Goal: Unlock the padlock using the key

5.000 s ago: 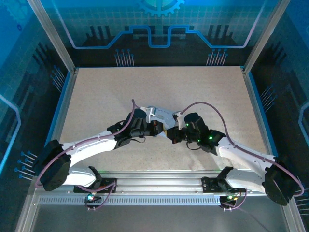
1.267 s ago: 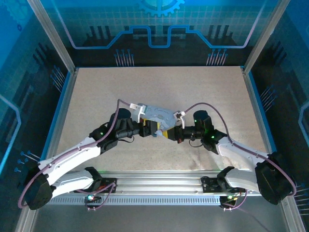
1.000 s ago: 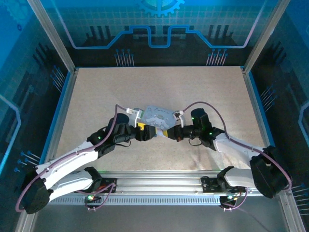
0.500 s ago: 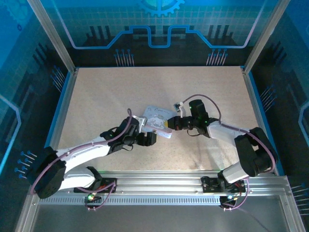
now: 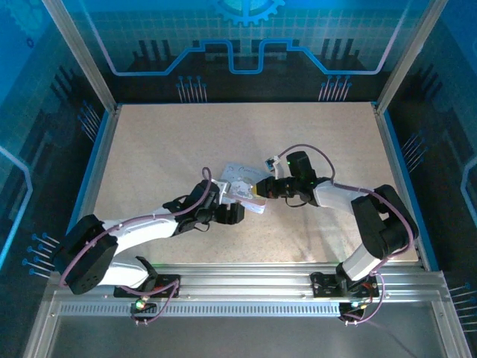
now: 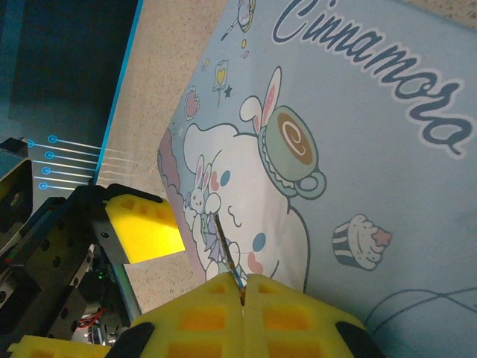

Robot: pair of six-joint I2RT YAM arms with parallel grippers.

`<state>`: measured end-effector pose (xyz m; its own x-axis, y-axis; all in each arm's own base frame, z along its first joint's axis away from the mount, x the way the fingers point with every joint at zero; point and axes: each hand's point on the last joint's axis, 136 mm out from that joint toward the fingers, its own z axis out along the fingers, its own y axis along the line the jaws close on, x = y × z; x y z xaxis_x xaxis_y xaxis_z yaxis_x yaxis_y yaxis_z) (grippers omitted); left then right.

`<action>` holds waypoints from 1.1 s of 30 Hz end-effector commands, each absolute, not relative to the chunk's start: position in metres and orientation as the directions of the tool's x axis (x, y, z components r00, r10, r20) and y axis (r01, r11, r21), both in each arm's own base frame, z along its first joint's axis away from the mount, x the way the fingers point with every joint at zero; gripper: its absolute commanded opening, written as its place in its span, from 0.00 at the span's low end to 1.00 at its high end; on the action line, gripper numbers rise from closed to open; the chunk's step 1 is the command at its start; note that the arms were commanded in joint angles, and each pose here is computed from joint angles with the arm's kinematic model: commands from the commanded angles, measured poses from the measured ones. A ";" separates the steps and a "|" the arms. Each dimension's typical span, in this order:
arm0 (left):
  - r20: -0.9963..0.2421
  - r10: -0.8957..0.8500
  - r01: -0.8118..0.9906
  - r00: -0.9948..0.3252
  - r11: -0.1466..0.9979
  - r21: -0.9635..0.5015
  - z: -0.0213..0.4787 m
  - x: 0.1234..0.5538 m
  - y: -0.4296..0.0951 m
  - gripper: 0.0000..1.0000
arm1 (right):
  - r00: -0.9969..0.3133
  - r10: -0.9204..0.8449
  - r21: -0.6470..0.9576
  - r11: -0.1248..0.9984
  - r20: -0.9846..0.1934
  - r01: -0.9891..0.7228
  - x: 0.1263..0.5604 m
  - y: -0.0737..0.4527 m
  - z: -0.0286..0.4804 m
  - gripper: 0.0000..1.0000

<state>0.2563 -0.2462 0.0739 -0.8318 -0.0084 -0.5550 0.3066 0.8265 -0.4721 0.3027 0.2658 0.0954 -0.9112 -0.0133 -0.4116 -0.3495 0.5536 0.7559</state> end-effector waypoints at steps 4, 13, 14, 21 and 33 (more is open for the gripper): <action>-0.585 -0.011 0.320 -0.811 0.828 -0.460 0.066 0.263 -0.246 0.83 | -0.952 -0.003 0.753 0.611 -0.306 -0.244 0.284 0.252 0.061 0.03; -0.626 0.015 0.359 -0.780 0.829 -0.428 0.056 0.271 -0.250 0.75 | -0.951 -0.006 0.747 0.618 -0.308 -0.246 0.280 0.255 0.058 0.04; -0.629 0.018 0.363 -0.777 0.829 -0.425 0.055 0.272 -0.250 0.74 | -0.951 -0.007 0.745 0.620 -0.309 -0.246 0.280 0.255 0.057 0.04; -0.633 0.035 0.380 -0.774 0.825 -0.419 0.044 0.274 -0.253 0.71 | -0.950 -0.005 0.739 0.627 -0.312 -0.246 0.280 0.254 0.054 0.04; -0.639 0.035 0.373 -0.769 0.835 -0.404 0.029 0.280 -0.259 0.66 | -0.950 -0.008 0.737 0.629 -0.312 -0.247 0.280 0.255 0.053 0.04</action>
